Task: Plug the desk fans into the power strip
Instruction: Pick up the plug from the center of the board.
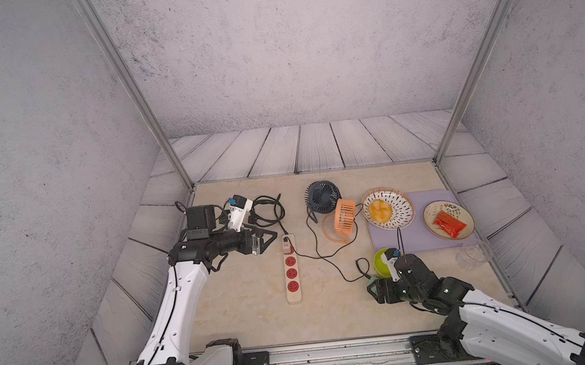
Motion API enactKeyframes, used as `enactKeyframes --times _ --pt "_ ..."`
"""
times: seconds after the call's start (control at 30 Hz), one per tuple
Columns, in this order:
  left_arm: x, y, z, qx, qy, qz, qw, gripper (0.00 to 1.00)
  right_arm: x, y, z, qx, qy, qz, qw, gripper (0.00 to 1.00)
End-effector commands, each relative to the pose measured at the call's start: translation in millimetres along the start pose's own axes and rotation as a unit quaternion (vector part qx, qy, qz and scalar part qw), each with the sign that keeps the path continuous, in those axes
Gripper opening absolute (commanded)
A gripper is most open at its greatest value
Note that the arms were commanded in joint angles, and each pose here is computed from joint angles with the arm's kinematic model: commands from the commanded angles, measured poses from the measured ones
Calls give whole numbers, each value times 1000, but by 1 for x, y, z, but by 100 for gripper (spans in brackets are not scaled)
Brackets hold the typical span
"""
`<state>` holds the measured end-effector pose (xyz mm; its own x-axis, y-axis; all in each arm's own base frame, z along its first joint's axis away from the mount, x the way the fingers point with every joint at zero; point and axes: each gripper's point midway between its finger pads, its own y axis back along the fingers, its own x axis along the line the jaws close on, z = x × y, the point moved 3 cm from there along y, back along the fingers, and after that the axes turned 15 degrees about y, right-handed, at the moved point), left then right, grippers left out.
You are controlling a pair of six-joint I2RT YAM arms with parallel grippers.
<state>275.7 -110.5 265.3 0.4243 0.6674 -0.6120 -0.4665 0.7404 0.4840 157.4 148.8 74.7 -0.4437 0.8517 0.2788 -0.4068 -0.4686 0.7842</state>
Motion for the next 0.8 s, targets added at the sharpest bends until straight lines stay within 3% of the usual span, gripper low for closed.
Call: enactKeyframes --times 0.0,0.3,0.57,0.77 --pt "3 0 3 -5 15 -9 1000 99 1 -4 8 -19 11 0 1000 83" --pt "4 0 2 -11 21 -17 1000 99 21 -8 10 -23 17 45 999 82" --pt "3 1 2 -15 19 -24 999 99 59 -24 13 7 75 67 995 81" --pt "2 3 2 -18 20 -25 999 99 54 -18 17 35 83 6 996 81"
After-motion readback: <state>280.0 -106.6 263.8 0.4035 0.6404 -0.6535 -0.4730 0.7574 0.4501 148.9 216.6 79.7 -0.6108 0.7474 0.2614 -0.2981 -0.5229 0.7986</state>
